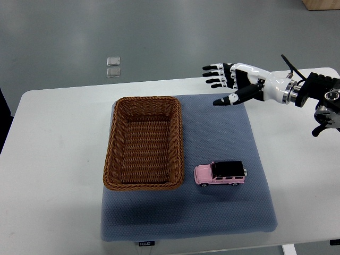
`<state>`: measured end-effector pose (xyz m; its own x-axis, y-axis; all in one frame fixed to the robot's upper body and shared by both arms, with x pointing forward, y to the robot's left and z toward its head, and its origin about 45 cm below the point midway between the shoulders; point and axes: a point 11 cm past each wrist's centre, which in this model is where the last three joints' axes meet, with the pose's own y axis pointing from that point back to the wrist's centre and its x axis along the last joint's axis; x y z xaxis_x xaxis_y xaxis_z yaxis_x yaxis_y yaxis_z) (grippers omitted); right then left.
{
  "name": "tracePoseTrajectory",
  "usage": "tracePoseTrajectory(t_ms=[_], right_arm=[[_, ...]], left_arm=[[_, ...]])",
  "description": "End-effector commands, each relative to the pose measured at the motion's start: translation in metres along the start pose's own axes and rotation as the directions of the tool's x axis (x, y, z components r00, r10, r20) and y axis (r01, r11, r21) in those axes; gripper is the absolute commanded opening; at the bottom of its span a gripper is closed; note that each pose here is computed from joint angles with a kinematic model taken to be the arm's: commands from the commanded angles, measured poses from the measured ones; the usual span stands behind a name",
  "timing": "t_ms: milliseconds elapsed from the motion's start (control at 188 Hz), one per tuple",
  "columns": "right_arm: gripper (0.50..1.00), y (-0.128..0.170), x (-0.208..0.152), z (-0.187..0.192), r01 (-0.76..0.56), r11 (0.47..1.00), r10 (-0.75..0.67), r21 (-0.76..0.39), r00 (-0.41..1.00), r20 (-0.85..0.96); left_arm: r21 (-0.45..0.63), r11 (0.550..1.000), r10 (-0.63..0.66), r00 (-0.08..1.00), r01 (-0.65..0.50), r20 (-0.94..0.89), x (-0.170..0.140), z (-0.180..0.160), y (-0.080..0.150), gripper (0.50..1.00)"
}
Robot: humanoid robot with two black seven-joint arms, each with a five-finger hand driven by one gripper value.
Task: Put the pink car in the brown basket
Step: 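Reach the right hand down toward the pink toy car, then close the right hand fingers around the pink car's roof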
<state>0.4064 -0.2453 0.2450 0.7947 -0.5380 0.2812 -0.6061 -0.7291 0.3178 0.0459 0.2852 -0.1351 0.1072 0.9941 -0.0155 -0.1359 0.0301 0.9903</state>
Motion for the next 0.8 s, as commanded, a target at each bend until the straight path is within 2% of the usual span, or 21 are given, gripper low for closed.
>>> tracePoseTrajectory(t_ms=[0, 159, 420, 648, 797], right_arm=[[0.907, 0.016, -0.021, 0.022, 0.091, 0.984, -0.116, -0.151, 0.979, -0.165], [0.907, 0.035, -0.040, 0.022, 0.153, 0.968, -0.201, -0.200, 0.947, -0.251], [0.905, 0.049, -0.052, 0.034, 0.110, 0.965, -0.175, -0.237, 0.946, -0.273], [0.905, 0.049, -0.071, 0.053, 0.107, 0.965, -0.163, -0.240, 0.960, -0.229], [0.905, 0.039, -0.086, 0.064, 0.097, 0.968, -0.150, -0.232, 0.963, -0.225]], left_arm=[[0.001, 1.000, 0.002, 1.000, -0.002, 0.001, 0.001, 0.000, 0.000, 1.000], [0.004, 1.000, 0.002, 1.000, -0.002, 0.001, 0.001, -0.001, 0.000, 1.000], [0.002, 1.000, 0.004, 1.000, -0.004, 0.001, 0.001, -0.001, 0.000, 1.000], [0.004, 1.000, 0.005, 1.000, -0.005, 0.001, 0.001, -0.001, 0.000, 1.000], [0.004, 1.000, 0.005, 1.000, -0.005, 0.003, 0.001, -0.001, 0.000, 1.000]])
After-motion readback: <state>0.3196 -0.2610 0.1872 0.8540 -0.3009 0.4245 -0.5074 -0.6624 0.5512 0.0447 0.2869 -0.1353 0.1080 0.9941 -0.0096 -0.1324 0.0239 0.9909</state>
